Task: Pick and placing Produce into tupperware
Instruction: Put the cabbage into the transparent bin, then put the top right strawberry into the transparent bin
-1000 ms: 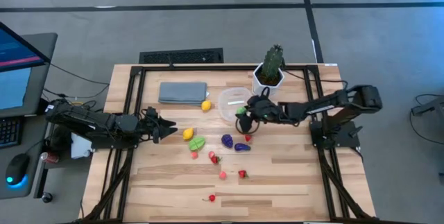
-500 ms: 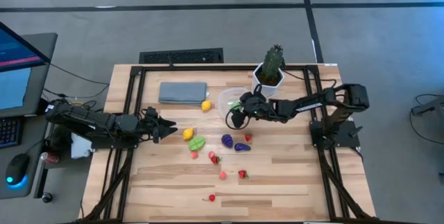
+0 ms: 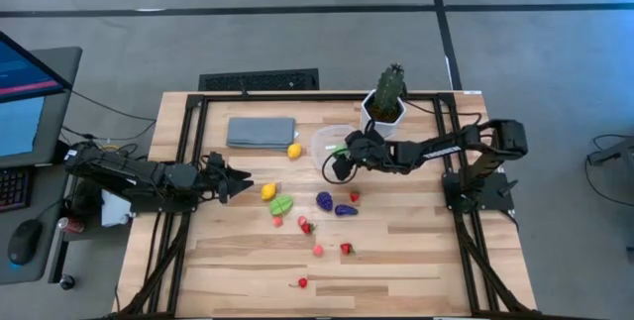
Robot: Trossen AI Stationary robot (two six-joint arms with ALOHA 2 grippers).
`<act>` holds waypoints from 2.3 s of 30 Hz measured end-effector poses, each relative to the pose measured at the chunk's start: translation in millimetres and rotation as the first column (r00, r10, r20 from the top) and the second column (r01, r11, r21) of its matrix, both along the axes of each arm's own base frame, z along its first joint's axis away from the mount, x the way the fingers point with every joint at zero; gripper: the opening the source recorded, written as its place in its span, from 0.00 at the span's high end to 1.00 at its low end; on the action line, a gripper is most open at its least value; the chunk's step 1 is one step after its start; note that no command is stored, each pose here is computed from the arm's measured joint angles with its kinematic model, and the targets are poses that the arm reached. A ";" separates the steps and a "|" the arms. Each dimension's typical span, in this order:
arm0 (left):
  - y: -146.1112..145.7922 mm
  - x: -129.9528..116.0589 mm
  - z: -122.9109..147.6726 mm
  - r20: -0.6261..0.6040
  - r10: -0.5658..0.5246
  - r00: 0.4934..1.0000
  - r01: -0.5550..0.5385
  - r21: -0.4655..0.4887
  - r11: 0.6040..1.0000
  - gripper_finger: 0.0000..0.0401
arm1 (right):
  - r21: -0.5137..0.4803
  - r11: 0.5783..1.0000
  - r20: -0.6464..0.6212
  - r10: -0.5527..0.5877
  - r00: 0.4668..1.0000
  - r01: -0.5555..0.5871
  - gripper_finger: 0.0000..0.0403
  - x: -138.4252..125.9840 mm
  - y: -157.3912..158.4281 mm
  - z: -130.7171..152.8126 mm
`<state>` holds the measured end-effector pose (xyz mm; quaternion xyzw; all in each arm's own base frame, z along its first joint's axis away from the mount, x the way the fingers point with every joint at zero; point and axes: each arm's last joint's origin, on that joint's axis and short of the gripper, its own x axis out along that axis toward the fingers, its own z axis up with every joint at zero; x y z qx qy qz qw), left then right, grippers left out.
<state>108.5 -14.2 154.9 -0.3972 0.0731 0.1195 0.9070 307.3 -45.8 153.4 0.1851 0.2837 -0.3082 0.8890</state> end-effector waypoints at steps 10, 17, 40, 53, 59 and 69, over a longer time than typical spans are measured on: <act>0.0 0.0 0.0 0.000 0.000 1.000 0.000 0.000 1.000 0.32 | -0.006 1.000 0.000 -0.009 1.000 0.009 0.35 -0.1 -0.3 0.1; 0.0 0.0 0.0 0.000 0.000 1.000 0.000 0.000 1.000 0.32 | -0.003 1.000 -0.002 -0.007 1.000 0.007 0.33 -0.2 -0.2 -0.1; 0.0 0.0 0.0 0.001 0.001 1.000 -0.001 -0.005 1.000 0.32 | -0.090 0.979 0.024 0.185 0.982 -0.183 0.27 -4.4 32.2 27.4; 0.0 0.0 0.1 0.000 0.000 1.000 0.000 0.002 1.000 0.32 | -0.018 0.956 -0.230 0.280 0.932 -0.291 0.28 -50.2 86.4 36.3; 0.0 0.0 0.0 -0.001 -0.001 1.000 0.001 0.004 1.000 0.32 | 0.007 0.978 -0.202 0.204 0.958 -0.207 0.28 -51.4 101.3 29.2; -0.2 -0.1 -0.3 -0.007 -0.009 1.000 0.009 0.007 1.000 0.32 | 0.127 0.992 -0.217 0.036 0.976 -0.008 0.28 -52.4 107.2 8.2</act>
